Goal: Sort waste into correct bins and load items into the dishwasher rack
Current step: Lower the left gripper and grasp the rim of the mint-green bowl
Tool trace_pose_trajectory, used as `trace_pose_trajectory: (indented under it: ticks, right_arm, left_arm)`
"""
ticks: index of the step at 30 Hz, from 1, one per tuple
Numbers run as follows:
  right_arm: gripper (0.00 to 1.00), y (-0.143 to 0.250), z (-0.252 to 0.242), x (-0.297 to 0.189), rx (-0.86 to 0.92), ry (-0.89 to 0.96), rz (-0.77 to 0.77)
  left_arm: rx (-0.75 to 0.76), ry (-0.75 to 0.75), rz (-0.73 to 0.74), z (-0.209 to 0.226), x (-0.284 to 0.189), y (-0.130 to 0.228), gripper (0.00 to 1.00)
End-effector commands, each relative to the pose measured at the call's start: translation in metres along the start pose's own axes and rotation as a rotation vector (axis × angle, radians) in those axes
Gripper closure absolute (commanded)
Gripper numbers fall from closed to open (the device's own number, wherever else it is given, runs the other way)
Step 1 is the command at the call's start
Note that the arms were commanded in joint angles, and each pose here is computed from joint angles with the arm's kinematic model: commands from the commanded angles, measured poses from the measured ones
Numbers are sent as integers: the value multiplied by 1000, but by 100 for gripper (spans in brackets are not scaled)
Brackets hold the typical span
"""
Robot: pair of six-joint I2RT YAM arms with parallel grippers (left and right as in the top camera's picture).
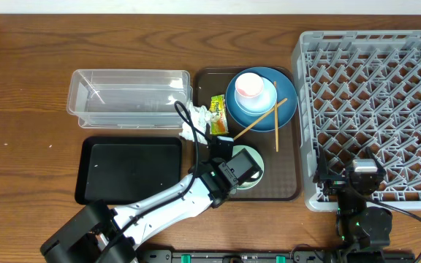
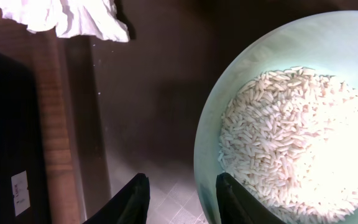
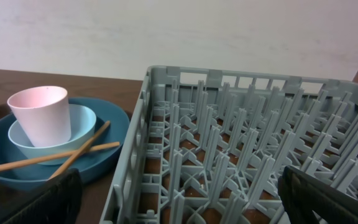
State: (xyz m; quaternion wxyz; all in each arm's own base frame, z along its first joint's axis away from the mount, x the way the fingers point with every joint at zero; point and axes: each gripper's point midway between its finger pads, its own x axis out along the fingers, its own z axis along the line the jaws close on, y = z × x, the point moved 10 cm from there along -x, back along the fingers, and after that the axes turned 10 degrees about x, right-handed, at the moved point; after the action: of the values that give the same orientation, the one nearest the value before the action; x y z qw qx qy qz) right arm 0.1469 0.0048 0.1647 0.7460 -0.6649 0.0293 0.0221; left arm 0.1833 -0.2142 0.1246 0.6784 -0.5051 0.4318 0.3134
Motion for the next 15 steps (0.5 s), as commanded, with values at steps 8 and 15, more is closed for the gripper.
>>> trace_pose_trajectory:
  ticks: [8,15]
  right_arm:
    - [1,1,2,0,15,-13,6]
    - [1,1,2,0,15,-13,6]
  left_arm:
    - [41,-188,11,19,2,8,62]
    - [59,-256,-2,25,0,9,61]
